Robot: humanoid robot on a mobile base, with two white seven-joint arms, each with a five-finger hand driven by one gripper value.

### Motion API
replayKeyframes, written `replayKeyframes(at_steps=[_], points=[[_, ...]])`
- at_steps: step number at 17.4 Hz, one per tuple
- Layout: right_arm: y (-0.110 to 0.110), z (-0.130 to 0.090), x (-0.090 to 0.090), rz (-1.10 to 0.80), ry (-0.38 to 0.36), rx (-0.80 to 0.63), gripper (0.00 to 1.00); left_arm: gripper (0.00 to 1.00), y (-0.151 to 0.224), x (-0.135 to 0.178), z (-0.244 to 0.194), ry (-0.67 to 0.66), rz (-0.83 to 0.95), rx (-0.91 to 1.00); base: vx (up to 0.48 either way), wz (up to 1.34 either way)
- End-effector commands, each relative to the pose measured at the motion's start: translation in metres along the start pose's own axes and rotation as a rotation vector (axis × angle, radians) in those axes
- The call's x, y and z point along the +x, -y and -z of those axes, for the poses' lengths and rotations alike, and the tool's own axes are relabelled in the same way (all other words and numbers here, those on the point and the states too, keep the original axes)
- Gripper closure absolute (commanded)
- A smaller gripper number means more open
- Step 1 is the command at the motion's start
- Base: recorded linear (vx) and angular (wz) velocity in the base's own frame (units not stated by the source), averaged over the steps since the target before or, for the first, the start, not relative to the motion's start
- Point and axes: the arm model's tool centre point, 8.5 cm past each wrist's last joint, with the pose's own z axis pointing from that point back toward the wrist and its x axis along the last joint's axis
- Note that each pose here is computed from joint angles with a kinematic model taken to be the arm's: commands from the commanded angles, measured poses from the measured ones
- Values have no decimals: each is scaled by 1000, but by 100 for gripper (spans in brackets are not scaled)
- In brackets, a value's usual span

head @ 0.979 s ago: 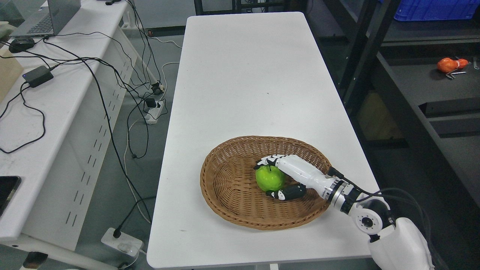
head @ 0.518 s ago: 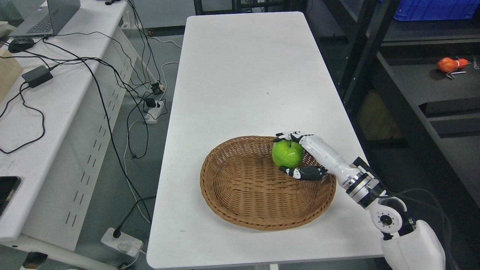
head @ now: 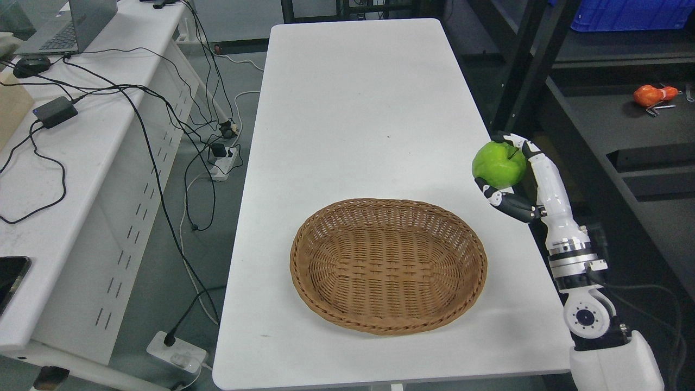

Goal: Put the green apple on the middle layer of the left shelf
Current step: 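Lift the green apple out of the basket with the right hand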

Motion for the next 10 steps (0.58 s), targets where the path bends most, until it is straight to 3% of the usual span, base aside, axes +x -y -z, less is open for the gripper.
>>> replayKeyframes(at_steps=[1, 5, 10], points=[[21, -11, 0, 34, -44, -136, 100, 0, -11, -1, -2, -1, 1, 18, -28, 0], [17, -12, 4, 51, -42, -145, 100, 0, -11, 0, -2, -1, 1, 18, -96, -2], [12, -19, 2, 54, -53, -132, 100, 0, -11, 0, -2, 0, 1, 16, -266, -84]])
